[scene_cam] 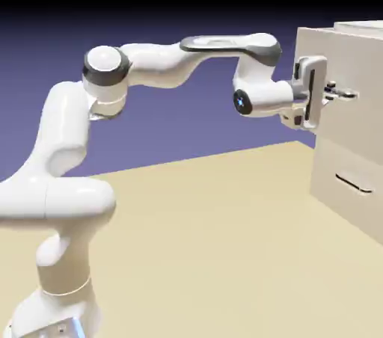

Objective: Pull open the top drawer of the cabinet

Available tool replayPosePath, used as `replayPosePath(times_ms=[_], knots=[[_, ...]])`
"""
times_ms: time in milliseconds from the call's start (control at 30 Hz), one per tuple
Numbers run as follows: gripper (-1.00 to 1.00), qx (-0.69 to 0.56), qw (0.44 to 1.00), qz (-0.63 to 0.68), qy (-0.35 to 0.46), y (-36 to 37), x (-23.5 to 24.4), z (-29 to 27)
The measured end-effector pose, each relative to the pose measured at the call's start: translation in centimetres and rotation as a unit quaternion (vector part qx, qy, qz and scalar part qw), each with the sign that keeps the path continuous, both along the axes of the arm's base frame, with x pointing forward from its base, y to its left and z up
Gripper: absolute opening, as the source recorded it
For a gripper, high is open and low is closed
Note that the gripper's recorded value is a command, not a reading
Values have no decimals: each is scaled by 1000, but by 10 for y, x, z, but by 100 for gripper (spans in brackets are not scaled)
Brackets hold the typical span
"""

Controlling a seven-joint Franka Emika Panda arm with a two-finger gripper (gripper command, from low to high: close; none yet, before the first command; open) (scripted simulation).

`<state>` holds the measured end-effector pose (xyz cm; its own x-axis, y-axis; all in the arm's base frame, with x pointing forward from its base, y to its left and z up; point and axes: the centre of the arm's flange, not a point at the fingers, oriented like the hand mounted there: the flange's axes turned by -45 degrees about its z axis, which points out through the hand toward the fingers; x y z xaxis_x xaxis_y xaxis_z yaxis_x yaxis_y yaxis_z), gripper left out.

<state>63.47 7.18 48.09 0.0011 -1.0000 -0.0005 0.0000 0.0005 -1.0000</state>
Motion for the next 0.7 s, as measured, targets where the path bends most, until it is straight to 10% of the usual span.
replayPosePath(times_ms=[700], knots=[[-100,0,1000,0,0,0,-88,0]])
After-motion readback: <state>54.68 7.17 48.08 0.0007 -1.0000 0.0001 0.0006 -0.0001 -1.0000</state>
